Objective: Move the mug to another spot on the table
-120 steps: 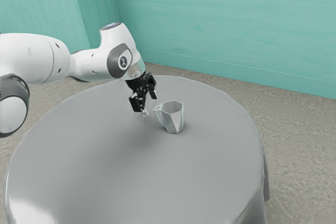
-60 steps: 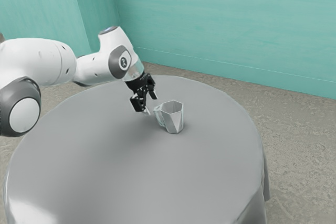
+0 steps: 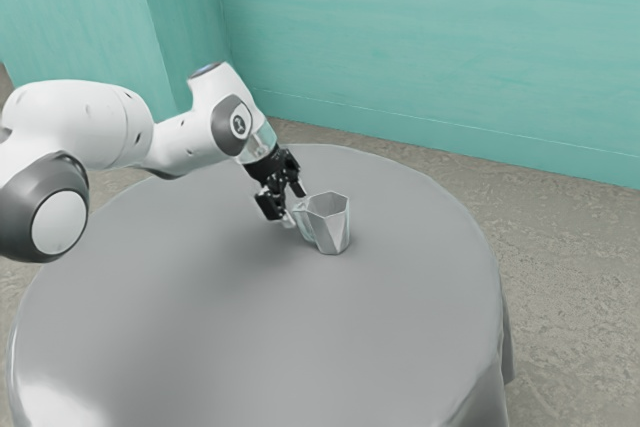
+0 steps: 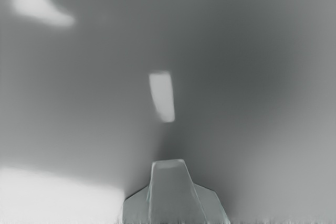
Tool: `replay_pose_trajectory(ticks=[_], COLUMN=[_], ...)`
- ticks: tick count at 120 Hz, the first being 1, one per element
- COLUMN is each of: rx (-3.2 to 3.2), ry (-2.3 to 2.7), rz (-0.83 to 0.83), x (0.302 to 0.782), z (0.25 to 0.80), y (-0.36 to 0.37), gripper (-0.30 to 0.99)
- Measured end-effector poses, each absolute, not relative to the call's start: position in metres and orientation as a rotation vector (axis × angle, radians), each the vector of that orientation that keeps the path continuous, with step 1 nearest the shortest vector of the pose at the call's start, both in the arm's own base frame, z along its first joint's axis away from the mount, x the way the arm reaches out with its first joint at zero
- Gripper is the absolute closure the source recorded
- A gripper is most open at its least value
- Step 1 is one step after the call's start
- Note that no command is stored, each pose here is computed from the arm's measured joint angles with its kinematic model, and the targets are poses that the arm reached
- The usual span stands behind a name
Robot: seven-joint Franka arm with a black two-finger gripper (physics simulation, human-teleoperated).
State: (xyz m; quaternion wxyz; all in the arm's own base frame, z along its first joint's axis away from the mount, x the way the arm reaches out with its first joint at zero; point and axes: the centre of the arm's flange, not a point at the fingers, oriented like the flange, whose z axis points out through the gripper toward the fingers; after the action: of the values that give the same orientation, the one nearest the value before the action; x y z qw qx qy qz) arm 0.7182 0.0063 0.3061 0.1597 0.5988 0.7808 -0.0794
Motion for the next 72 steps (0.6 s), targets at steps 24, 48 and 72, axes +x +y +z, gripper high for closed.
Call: replay_pose_trajectory(ticks=[24, 48, 72], rx=[1.680, 1.681, 1.684], ry=[2.230, 2.226, 2.218], rz=[-0.263, -0.281, -0.282], x=[0.718, 0.722, 0.723], z=[0.299, 0.287, 0.284], y=[0.003, -0.003, -0.007], gripper=[0.03, 0.03, 0.03])
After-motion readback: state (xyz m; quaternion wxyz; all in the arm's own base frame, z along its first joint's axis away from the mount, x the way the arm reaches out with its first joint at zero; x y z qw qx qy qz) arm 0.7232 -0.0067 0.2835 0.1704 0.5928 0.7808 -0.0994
